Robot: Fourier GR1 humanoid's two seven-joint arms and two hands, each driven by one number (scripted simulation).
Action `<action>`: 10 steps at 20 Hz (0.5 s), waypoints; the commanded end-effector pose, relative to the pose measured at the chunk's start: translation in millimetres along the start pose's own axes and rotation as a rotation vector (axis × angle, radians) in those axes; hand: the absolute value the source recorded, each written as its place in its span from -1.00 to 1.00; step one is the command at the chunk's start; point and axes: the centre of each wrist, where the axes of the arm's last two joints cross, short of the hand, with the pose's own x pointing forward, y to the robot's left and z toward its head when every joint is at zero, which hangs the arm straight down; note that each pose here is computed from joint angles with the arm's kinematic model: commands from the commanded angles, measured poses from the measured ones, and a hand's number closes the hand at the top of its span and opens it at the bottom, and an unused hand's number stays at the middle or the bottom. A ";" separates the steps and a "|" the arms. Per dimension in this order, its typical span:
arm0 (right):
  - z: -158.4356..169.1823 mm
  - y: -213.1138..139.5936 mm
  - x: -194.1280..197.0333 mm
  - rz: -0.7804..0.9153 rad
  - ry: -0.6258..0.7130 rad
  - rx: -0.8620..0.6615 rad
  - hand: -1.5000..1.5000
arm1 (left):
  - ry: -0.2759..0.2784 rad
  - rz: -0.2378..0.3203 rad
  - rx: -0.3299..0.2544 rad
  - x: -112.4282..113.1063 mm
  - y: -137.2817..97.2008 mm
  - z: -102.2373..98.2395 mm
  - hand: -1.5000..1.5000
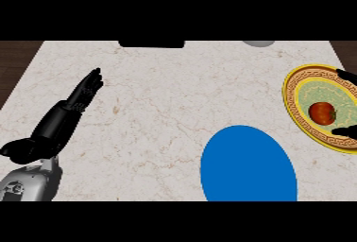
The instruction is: Pick the tomato from the plate and place it in the plate
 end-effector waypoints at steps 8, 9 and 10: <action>20.5 -30.6 -5.4 -0.591 -0.027 0.001 -1.00 | 0.009 -0.012 0.015 1.3 7.2 -0.5 0.00; 19.7 -36.0 -4.8 -0.617 -0.022 -0.014 -1.00 | 0.005 0.002 0.002 -0.6 -0.8 2.5 0.00; 16.4 -43.7 -2.5 -0.634 -0.035 0.001 -1.00 | -0.010 -0.005 0.004 4.8 3.5 -3.4 0.00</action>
